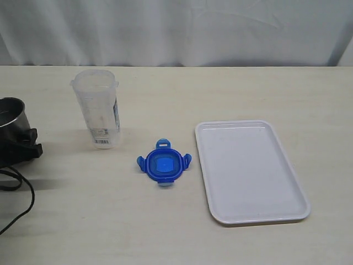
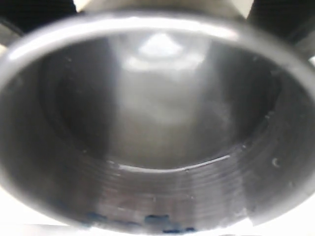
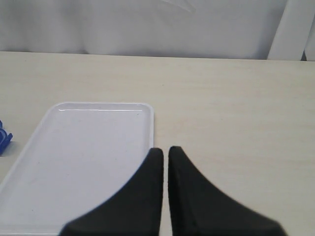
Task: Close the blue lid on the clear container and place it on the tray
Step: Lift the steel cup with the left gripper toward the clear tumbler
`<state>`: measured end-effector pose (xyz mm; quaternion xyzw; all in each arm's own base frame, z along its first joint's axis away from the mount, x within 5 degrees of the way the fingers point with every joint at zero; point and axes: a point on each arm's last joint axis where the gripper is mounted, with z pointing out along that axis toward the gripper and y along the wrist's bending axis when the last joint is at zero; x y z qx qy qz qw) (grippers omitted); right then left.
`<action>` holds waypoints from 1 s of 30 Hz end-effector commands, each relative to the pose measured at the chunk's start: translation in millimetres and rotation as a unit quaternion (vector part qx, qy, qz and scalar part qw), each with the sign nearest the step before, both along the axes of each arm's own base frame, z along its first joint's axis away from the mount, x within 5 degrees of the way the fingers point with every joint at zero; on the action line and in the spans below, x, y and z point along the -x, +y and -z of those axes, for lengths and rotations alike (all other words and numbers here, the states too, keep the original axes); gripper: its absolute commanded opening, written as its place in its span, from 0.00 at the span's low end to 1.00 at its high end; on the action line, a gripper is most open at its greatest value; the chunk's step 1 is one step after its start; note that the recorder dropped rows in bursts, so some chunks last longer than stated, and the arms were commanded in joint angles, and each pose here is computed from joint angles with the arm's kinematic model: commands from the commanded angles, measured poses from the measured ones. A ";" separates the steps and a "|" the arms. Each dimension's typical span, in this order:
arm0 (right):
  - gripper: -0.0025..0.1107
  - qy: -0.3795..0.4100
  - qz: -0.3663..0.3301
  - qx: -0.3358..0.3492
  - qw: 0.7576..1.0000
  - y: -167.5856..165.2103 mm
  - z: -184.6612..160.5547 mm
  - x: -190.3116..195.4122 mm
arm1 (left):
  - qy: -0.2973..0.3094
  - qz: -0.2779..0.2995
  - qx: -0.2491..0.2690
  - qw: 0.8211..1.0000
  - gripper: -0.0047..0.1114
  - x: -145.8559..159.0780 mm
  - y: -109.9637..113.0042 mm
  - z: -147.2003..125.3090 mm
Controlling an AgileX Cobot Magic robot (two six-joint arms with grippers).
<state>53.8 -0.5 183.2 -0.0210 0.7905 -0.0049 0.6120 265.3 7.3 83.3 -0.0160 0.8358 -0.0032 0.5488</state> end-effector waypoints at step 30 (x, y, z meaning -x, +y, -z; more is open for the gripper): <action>0.06 -0.001 0.000 -0.001 1.000 0.0 0.6 0.2 | -0.067 0.133 0.027 0.988 0.04 -91.7 -21.0 -87.6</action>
